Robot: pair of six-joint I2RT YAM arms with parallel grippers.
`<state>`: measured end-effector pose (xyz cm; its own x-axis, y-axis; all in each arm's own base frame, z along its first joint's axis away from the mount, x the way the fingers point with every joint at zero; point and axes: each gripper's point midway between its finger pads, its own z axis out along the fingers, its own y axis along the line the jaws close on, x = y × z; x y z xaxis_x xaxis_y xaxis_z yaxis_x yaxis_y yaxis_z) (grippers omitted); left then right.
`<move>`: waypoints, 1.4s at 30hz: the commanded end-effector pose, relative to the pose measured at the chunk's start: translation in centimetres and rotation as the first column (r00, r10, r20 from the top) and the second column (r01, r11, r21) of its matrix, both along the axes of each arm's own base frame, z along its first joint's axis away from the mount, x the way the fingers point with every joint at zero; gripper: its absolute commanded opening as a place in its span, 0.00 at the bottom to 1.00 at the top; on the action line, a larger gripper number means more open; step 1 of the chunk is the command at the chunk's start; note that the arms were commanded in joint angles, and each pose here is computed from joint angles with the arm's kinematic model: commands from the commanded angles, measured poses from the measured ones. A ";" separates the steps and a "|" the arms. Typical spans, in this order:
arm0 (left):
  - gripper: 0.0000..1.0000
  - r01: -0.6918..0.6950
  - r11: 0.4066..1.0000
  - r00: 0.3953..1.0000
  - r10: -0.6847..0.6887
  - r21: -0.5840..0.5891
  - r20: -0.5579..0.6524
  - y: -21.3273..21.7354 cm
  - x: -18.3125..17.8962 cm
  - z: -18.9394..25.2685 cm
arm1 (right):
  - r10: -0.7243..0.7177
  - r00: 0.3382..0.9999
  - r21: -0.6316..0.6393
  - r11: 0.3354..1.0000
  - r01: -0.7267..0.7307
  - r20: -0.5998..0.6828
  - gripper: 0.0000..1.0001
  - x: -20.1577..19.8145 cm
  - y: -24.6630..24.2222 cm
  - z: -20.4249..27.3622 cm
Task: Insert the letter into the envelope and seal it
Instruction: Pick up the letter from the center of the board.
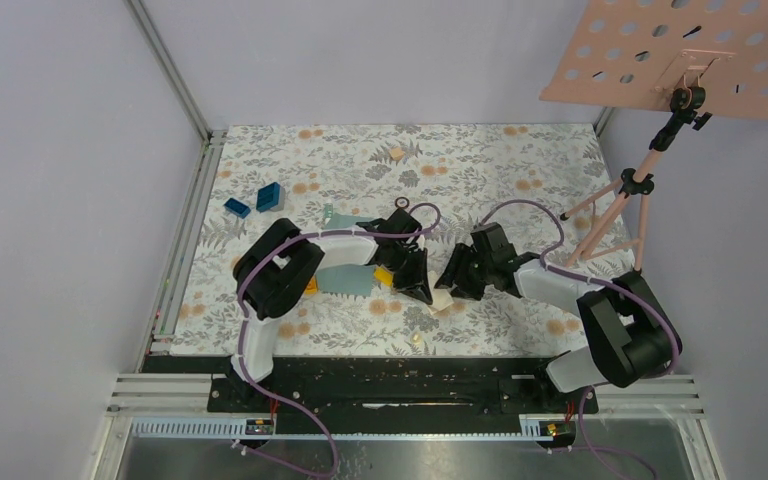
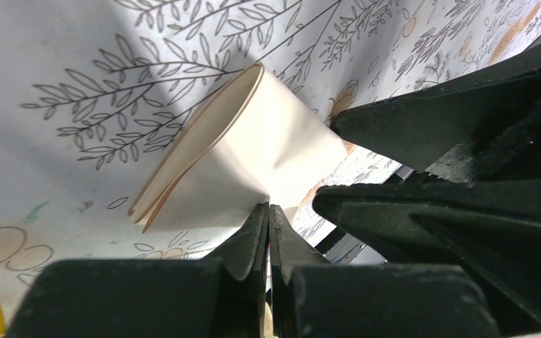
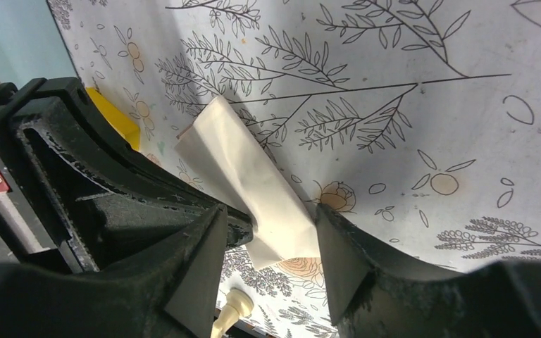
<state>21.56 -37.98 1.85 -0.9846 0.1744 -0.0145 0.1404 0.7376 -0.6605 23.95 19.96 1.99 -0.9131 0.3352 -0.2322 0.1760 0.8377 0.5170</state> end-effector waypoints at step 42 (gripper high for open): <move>0.76 0.057 0.892 0.956 0.080 -0.449 0.281 5.1 -0.7 18.3 | -0.032 0.897 0.459 0.867 -0.194 0.440 0.00 -2.0 2.2 15.5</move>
<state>21.48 -32.34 14.88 -0.9650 0.0839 -0.2486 0.2521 0.5588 -0.7901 22.10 21.73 13.73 -0.8233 0.4519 -0.3433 -0.0771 0.5103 0.8566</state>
